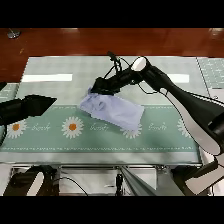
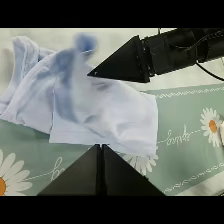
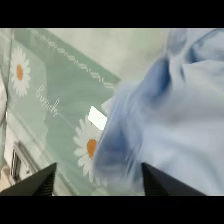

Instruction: Fold the shirts.

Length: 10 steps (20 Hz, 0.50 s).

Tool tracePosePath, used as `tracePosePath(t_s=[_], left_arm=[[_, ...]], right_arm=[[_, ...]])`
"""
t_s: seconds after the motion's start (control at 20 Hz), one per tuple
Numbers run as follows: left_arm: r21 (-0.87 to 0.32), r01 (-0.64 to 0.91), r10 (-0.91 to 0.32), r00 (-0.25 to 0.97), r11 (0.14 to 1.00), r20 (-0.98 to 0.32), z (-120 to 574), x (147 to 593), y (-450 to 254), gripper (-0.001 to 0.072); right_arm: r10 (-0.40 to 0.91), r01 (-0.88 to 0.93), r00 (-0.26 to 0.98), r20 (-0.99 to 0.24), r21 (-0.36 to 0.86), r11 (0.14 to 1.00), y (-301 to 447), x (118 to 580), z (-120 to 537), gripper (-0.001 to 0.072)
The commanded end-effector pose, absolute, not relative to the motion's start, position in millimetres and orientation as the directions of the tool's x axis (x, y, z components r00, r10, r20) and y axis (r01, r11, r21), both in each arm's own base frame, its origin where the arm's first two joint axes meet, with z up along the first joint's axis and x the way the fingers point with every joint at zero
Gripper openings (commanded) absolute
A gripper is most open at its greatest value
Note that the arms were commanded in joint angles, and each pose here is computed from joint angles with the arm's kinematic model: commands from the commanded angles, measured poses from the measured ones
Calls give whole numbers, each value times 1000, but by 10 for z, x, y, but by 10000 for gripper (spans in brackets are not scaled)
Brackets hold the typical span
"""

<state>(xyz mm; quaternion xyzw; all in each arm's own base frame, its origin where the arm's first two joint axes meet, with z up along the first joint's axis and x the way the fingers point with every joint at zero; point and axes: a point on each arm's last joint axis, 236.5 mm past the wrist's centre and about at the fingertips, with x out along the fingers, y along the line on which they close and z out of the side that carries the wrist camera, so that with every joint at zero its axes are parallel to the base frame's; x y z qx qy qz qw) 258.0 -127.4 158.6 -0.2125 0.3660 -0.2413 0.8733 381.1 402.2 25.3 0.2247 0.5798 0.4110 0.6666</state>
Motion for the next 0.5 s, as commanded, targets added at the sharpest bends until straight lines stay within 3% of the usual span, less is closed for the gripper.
tracePosePath(t_s=[0.0, 0.2, 0.3, 0.4, 0.45], left_arm=[[-558, 238, -569, 614, 795, -548, 1455, 2624, -1248, 21], [-570, 208, -565, 595, 795, -571, 1307, 2680, -1232, 22], [-573, 199, -565, 586, 795, -581, 1261, 2705, -1228, 22], [-570, 190, -559, 583, 799, -590, 1219, 2737, -1211, 21], [-571, 185, -557, 581, 800, -593, 1199, 2757, -1205, 21]], right_arm=[[835, -273, -89, -543, 820, 503, 3953, 3726, 331, 634], [833, -271, -49, -551, 810, 520, 2881, 3870, 998, 634], [707, -294, 80, -703, 661, 690, 2032, 3855, 1215, 633], [438, -195, 262, -860, 397, 897, 1076, 3734, 1223, 633], [306, -93, 337, -890, 292, 952, 664, 3604, 1178, 633]])
